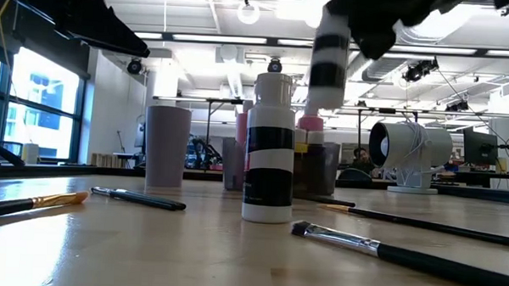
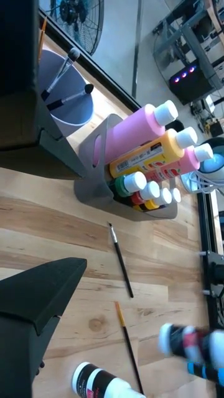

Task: Pick & Place Paint Supplies
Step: Put the small white paint bottle into the gray bin

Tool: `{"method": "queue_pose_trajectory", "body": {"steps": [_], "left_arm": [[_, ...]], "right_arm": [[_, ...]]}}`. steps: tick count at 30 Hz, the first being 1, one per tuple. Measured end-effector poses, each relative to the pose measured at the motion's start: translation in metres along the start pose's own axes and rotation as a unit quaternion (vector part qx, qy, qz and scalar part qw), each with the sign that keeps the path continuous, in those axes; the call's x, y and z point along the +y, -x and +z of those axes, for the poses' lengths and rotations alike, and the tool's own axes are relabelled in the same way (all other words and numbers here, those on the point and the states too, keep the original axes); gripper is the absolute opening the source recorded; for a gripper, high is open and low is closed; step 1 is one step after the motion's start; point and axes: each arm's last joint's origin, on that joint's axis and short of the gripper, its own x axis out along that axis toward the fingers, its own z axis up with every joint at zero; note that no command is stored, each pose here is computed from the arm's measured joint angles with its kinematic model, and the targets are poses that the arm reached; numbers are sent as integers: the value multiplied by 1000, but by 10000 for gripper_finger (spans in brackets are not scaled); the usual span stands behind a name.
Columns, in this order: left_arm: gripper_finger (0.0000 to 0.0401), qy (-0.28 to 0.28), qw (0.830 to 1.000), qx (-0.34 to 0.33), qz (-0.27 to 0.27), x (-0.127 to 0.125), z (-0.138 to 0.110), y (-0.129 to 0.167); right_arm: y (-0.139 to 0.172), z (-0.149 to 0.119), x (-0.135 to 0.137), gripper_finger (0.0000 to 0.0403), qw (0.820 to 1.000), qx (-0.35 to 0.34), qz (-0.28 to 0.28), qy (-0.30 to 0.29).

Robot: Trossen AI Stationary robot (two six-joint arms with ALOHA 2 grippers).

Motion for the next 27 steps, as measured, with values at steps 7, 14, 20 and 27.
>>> {"method": "queue_pose_trajectory", "body": {"steps": [7, 14, 20, 27], "left_arm": [[211, 0, 1000, 0, 0, 0, 0, 0], [211, 0, 1000, 0, 0, 0, 0, 0], [211, 0, 1000, 0, 0, 0, 0, 0], [211, 0, 1000, 0, 0, 0, 0, 0]], "right_arm": [[34, 27, -12, 113, 994, -70, -79, -7], [43, 41, -38, 114, 980, -109, -163, -19], [42, 46, -66, 111, 968, -117, -219, -36], [37, 45, -91, 111, 960, -113, -251, -55]]}}
